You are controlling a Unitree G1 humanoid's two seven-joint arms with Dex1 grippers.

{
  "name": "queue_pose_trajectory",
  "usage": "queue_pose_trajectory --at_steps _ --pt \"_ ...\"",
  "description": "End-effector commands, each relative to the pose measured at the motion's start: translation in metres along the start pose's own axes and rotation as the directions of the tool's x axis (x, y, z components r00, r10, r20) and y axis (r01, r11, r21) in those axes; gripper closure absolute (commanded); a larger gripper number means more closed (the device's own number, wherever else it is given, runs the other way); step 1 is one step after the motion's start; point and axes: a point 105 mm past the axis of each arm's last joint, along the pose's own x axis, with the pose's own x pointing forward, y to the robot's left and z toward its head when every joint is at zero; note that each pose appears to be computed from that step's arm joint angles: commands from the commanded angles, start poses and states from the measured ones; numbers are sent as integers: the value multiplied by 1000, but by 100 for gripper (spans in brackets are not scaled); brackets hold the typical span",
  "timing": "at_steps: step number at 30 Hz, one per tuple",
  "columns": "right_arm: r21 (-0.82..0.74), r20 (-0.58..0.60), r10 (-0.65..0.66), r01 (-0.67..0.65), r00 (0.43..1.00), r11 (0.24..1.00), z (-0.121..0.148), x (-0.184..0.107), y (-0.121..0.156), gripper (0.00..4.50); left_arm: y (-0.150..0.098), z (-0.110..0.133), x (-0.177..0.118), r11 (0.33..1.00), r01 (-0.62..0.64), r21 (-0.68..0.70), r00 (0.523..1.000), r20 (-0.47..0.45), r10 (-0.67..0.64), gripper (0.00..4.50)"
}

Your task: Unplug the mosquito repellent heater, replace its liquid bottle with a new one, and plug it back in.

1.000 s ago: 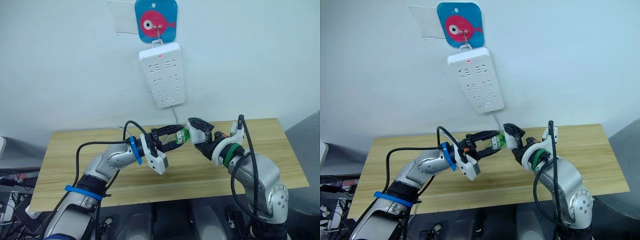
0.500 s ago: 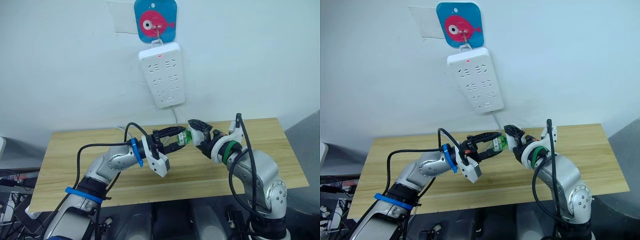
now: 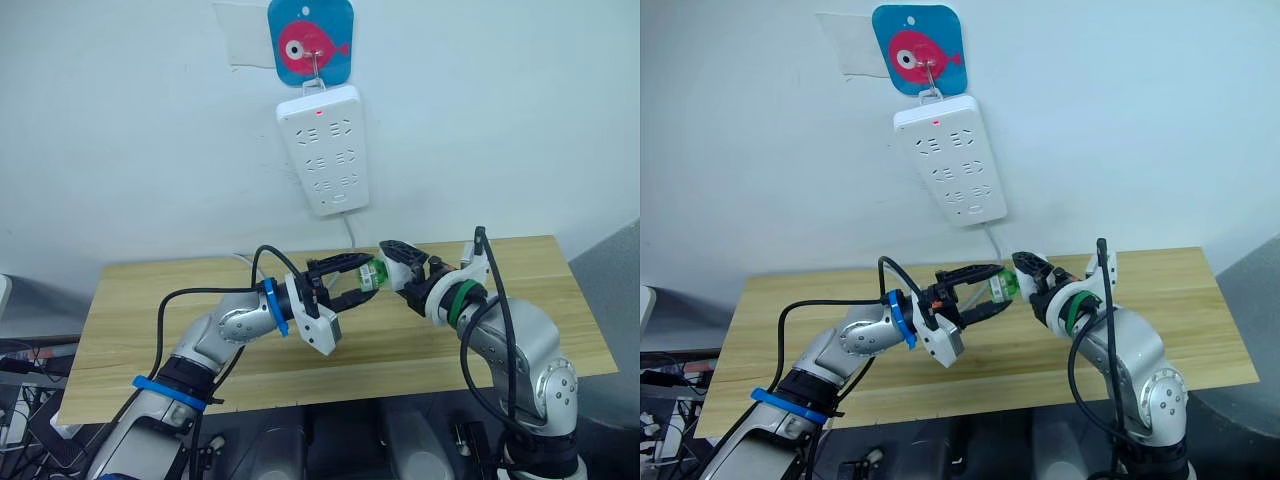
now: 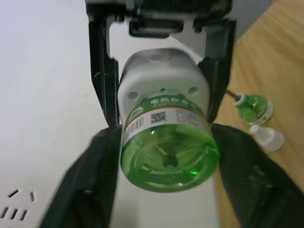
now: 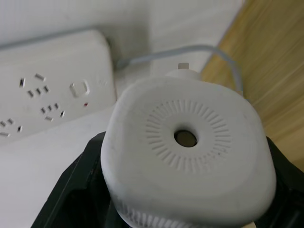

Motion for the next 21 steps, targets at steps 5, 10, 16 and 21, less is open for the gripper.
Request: queue_pose_trajectory --at_steps 5,10,16,21 --pt "-139 21 72 -69 997 988 5 -6 14 132 7 9 -1 997 -31 -65 999 15 32 0" --pt "-555 -3 141 -119 990 823 11 -15 16 132 5 7 -7 911 -39 -410 998 -53 18 0" --pt "-842 -118 208 -209 971 498 6 -20 17 132 -3 -4 3 603 -48 -796 983 -143 -111 0" --pt "-871 -148 235 -239 961 430 -3 -18 14 132 3 -2 28 539 -44 -841 982 -137 -133 0"
